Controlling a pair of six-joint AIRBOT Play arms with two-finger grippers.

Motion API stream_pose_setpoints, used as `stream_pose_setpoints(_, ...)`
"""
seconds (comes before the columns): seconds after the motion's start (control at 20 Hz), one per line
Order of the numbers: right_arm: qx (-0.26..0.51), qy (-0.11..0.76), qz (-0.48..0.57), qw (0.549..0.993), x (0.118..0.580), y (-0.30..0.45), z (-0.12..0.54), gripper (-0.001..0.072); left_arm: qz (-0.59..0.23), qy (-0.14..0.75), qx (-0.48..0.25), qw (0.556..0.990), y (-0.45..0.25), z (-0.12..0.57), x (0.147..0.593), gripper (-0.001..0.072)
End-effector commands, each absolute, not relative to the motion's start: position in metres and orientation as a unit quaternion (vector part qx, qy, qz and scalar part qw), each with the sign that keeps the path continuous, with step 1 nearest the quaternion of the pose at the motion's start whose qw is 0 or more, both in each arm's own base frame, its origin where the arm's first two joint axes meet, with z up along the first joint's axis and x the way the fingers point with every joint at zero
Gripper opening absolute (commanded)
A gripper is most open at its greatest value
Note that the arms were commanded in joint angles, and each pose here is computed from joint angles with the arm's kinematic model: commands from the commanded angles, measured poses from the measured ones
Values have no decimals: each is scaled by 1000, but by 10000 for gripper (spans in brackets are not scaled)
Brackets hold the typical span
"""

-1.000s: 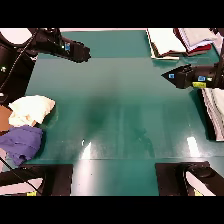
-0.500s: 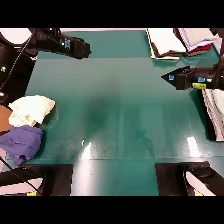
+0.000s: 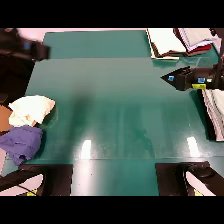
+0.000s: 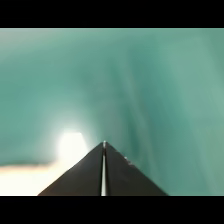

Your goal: Fold the shirts.

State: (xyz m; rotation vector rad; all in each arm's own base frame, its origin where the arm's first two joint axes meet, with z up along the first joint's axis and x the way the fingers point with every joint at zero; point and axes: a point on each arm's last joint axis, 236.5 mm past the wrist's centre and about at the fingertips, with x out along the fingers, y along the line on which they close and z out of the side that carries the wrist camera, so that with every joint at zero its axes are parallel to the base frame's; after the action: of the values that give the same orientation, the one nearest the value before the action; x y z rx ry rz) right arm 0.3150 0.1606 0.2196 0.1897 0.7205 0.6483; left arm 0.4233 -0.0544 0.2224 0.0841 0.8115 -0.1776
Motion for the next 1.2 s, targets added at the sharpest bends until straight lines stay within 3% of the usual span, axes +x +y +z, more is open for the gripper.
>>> stream_pose_setpoints(0.0,92,342,310,883,317,160,221,17,16,489,13,872,32,156,378,26)
stream_pose_setpoints(0.05,94,338,306,885,319,160,220,17,29,519,2,854,46,128,368,64)
stream_pose_setpoints(0.15,98,341,303,885,321,159,214,17,47,551,-15,833,62,80,358,714)
stream_pose_setpoints(0.5,108,368,301,873,331,161,194,17,51,608,-32,792,64,-28,347,699)
stream_pose_setpoints(0.55,109,371,301,872,332,161,192,17,56,611,-39,788,64,-30,346,501)
stream_pose_setpoints(0.6,109,372,300,872,333,161,190,17,56,609,-39,790,64,-27,347,188)
stream_pose_setpoints(0.65,110,368,299,874,334,161,192,17,57,600,-38,797,64,-20,350,25)
stream_pose_setpoints(0.8,102,335,299,888,340,159,221,17,59,520,-33,851,65,54,377,23)
stream_pose_setpoints(0.9,90,289,303,904,343,158,263,17,45,416,-22,908,50,151,392,22)
stream_pose_setpoints(1.0,81,240,304,918,343,157,305,17,2,312,-1,950,12,252,385,22)
stream_pose_setpoints(1.15,73,175,303,934,340,154,357,17,-89,221,29,971,-56,344,351,22)
